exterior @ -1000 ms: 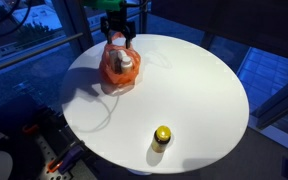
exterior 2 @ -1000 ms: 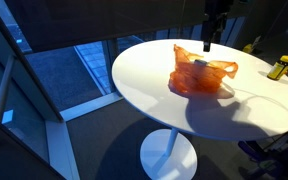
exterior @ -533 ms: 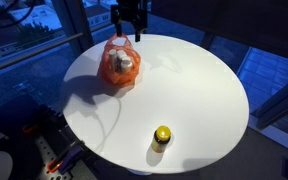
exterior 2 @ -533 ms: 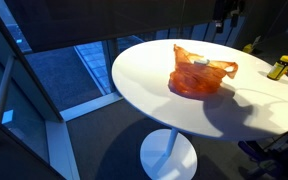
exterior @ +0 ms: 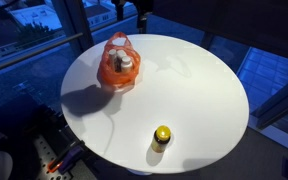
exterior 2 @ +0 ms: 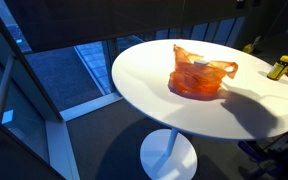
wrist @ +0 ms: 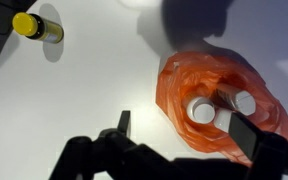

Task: Put the white bottle inside the orange plastic

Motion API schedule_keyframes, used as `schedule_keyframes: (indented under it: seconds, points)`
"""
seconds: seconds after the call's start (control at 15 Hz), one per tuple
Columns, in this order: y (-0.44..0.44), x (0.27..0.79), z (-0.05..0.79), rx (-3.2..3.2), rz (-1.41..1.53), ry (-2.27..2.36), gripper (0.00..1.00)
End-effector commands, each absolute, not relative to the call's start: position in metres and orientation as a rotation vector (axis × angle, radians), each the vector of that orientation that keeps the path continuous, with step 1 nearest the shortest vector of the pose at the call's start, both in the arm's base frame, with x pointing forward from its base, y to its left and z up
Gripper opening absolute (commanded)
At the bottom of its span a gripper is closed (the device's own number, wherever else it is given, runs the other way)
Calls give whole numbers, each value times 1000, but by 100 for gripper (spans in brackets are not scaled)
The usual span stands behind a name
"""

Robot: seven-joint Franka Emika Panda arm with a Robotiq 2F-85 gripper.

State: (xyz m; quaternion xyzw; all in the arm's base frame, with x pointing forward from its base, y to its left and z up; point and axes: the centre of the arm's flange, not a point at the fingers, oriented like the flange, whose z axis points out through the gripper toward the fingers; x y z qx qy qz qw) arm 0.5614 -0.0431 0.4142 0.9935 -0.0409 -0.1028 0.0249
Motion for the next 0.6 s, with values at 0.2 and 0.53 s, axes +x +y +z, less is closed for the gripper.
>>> schedule_keyframes:
  seconds: [0.2, 0.53]
  points:
    - [-61, 536, 484, 3104, -217, -203, 100]
    - [-62, 538, 485, 3089, -184, -195, 100]
